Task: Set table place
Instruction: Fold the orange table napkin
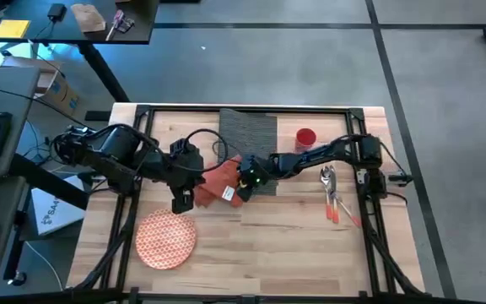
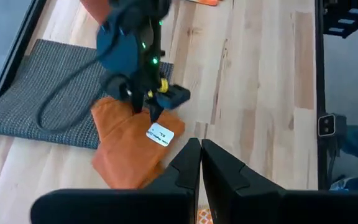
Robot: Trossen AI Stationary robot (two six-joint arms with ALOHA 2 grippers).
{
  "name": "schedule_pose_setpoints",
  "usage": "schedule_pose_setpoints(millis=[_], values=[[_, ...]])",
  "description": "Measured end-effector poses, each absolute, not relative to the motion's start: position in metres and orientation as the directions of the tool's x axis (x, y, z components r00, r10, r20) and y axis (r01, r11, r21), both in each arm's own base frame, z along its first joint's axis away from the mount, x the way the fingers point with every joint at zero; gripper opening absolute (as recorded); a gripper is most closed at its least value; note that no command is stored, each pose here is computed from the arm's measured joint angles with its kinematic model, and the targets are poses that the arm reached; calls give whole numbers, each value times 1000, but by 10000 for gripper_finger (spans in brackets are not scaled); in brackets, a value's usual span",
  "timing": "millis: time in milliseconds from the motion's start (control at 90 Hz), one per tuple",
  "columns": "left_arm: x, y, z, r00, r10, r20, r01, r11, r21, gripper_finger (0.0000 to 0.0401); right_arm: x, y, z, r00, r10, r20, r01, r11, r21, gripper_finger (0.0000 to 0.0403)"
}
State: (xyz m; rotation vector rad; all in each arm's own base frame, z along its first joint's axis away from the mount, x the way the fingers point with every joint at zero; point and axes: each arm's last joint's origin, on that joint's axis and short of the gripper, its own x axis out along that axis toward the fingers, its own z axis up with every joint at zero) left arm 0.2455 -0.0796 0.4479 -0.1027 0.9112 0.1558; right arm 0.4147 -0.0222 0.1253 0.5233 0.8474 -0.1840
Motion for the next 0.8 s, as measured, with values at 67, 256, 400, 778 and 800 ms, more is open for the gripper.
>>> schedule_pose_setpoints(millis=[67, 256, 400, 778, 800], values=[[245, -80, 448, 603, 91, -793, -179, 984, -23, 0, 420, -21, 123, 657, 61, -751, 347, 860, 373, 142], [245, -79, 447, 597, 111, -795, -189, 982, -6, 0, 432, -16, 160, 715, 143, -684, 203, 894, 399, 12], [239, -72, 448, 576, 296, -762, -330, 937, 114, 0, 430, -15, 228, 756, 159, -636, 124, 918, 376, 2], [215, -42, 486, 647, 608, -459, -549, 790, 273, 0, 374, -4, 463, 896, 97, -434, -84, 995, 50, 0], [214, -40, 488, 653, 608, -451, -548, 791, 272, 0, 369, -4, 468, 892, 78, -446, -66, 997, 42, 0]])
